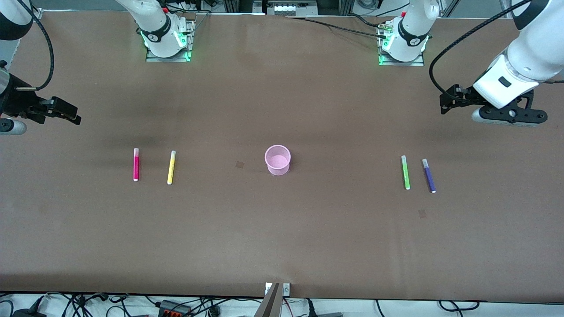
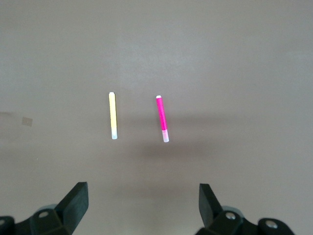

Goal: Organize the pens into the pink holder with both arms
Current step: 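Move the right gripper toward the magenta pen while the left gripper approaches the purple pen, then grasp the magenta pen with the right gripper while the left gripper grasps the purple pen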

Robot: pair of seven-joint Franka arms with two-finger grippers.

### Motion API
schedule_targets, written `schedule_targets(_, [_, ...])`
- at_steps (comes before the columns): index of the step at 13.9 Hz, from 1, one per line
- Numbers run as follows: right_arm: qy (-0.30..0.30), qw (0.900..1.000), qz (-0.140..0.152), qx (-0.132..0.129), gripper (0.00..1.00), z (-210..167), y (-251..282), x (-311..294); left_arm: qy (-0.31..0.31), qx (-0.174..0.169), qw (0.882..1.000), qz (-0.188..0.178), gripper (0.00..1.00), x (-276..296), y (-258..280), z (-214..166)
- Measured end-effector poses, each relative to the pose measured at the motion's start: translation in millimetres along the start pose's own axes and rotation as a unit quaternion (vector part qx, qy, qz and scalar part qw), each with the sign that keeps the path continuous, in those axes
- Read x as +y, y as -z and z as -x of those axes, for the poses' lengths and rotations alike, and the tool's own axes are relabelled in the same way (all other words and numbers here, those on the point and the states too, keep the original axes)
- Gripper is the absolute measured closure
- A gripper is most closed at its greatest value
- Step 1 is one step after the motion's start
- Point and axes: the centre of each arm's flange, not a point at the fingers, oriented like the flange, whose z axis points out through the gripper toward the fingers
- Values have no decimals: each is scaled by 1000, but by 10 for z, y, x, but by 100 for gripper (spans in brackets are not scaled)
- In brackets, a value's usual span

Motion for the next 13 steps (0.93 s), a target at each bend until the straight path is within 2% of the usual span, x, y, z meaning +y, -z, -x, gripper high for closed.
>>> schedule_targets(5, [5, 1000, 1, -22, 0, -94, -275, -59, 0, -35, 999, 8, 0, -31, -262, -295])
schedule_targets(7, [8, 999, 2, -34, 0, -187, -496, -101, 5, -65, 998, 14, 0, -108, -657, -488])
schedule_targets(9, [8, 999, 3, -50, 0, -282, -751, -102, 11, -79, 997, 18, 0, -210, -1094, -707])
schedule_targets(13, [6, 996, 6, -93, 0, -465, -1448, -93, 26, -75, 997, 3, 0, -576, -1964, -1093])
